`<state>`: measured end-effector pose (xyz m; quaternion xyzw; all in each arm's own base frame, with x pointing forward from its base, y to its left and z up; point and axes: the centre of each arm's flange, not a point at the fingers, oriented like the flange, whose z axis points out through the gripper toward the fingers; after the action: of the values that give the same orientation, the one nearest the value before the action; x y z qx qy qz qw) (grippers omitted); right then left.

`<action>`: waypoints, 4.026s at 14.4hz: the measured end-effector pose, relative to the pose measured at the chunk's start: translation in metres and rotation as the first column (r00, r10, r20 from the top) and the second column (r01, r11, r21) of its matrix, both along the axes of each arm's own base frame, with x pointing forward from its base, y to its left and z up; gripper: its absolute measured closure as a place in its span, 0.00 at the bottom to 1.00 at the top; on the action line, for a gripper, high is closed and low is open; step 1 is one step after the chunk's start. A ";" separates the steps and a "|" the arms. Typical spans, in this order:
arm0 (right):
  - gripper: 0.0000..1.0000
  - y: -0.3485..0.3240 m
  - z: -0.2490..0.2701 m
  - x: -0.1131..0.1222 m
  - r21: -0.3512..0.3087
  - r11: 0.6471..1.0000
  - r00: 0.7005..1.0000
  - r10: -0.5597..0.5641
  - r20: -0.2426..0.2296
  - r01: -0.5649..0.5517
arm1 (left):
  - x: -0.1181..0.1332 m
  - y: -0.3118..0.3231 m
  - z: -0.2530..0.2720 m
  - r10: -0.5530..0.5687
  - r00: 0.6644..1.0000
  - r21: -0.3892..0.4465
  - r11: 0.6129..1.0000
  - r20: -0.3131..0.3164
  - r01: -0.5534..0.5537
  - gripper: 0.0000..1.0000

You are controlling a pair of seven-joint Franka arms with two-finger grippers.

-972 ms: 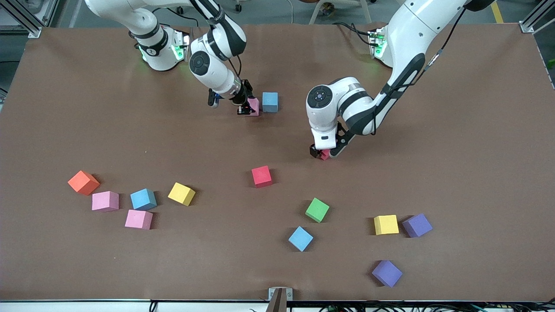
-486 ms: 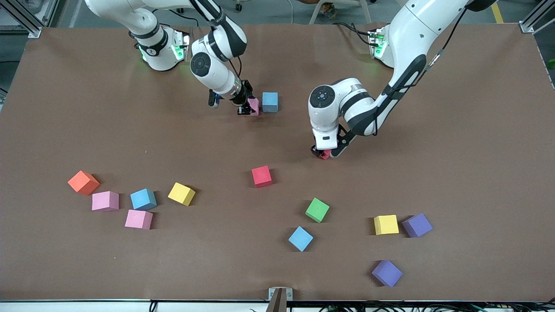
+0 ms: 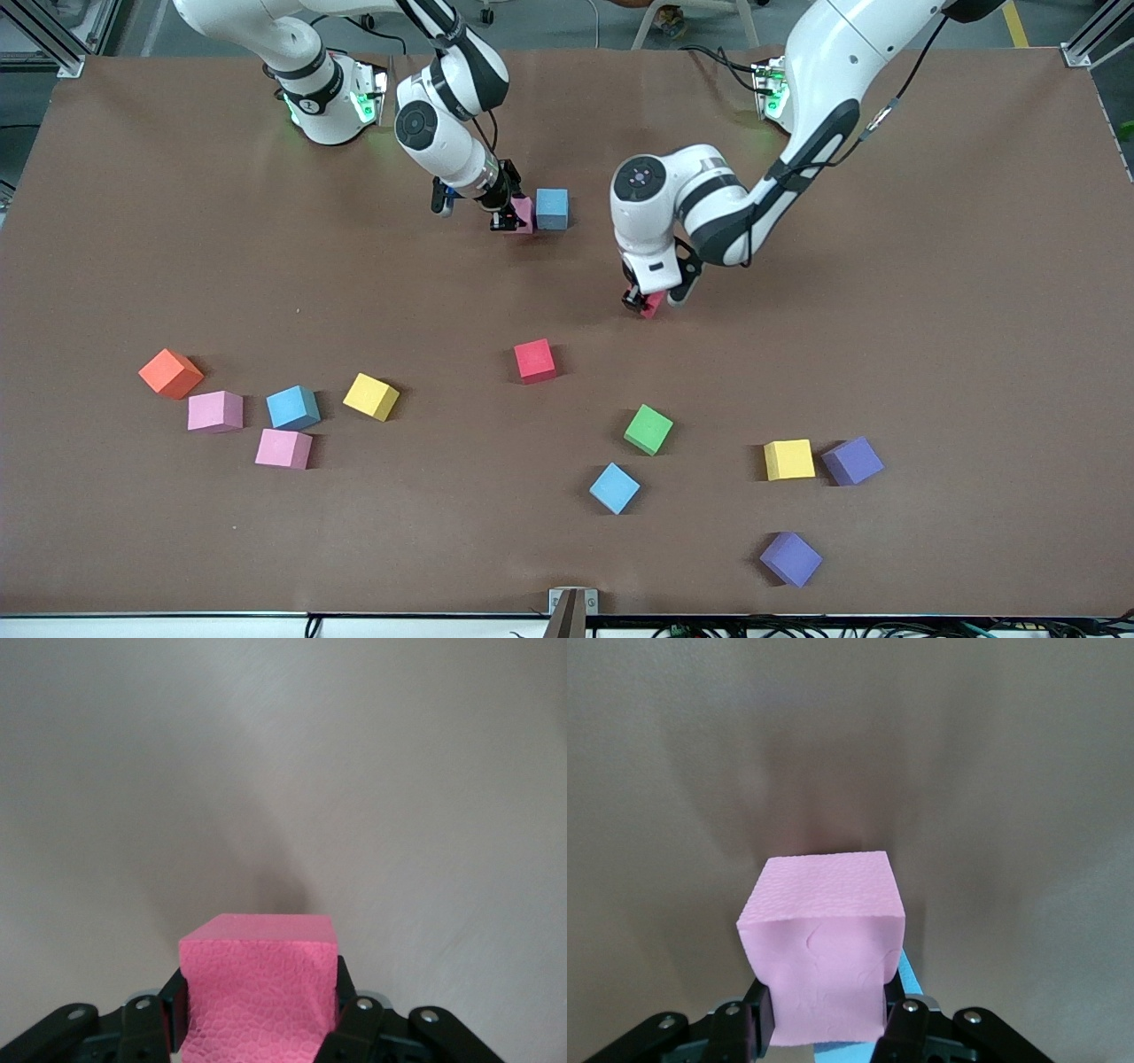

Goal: Arrange 11 blocks into digit 3

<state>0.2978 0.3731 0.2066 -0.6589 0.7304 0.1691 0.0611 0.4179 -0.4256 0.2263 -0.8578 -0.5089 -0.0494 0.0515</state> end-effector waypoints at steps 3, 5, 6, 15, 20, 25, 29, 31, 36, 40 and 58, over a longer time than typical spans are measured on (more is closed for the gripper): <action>0.51 0.001 0.000 -0.002 0.000 1.000 1.000 0.004 0.001 -0.004 | -0.032 -0.025 0.009 0.072 0.996 0.014 0.997 -0.051 -0.071 0.69; 0.51 0.002 0.000 -0.002 0.000 1.000 1.000 0.004 0.001 -0.004 | -0.049 -0.036 0.012 0.118 0.991 0.018 0.993 -0.059 -0.117 0.69; 0.51 0.001 0.000 -0.002 0.000 1.000 1.000 0.003 0.000 -0.003 | -0.056 -0.041 0.011 0.144 0.988 0.022 0.989 -0.059 -0.143 0.69; 0.51 0.001 -0.001 -0.002 0.004 1.000 1.000 -0.020 -0.005 0.020 | -0.089 -0.057 -0.027 0.398 0.903 0.083 0.917 -0.160 -0.390 0.69; 0.51 0.001 -0.002 -0.002 0.006 1.000 1.000 -0.025 -0.007 0.025 | -0.111 -0.071 -0.027 0.411 0.896 0.093 0.911 -0.169 -0.401 0.69; 0.51 0.001 -0.002 -0.002 0.006 1.000 1.000 -0.026 -0.007 0.026 | -0.128 -0.082 -0.027 0.399 0.901 0.096 0.917 -0.169 -0.388 0.69; 0.51 0.002 -0.003 -0.003 0.007 1.000 1.000 -0.025 -0.007 0.025 | -0.121 -0.086 -0.021 0.409 0.897 0.080 0.912 -0.164 -0.401 0.69; 0.51 0.003 -0.003 -0.003 0.007 1.000 1.000 -0.025 -0.007 0.025 | -0.121 -0.090 -0.018 0.410 0.898 0.072 0.912 -0.163 -0.404 0.69; 0.50 0.004 -0.003 -0.003 0.008 1.000 1.000 -0.027 -0.007 0.027 | -0.138 -0.100 -0.023 0.389 0.905 0.077 0.921 -0.170 -0.382 0.69; 0.17 0.004 -0.007 -0.004 0.006 1.000 1.000 -0.026 -0.016 0.026 | -0.142 -0.102 -0.026 0.386 0.906 0.082 0.922 -0.175 -0.377 0.69; 0.00 -0.032 0.047 0.059 -0.007 0.999 0.996 0.046 0.075 -0.046 | -0.145 -0.103 -0.039 0.395 0.905 0.107 0.918 -0.160 -0.381 0.26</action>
<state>0.3568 0.3408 0.2539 -0.6816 0.7127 0.1437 0.0830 0.2732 -0.5290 0.1876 -0.7379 -0.6606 0.0201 0.1369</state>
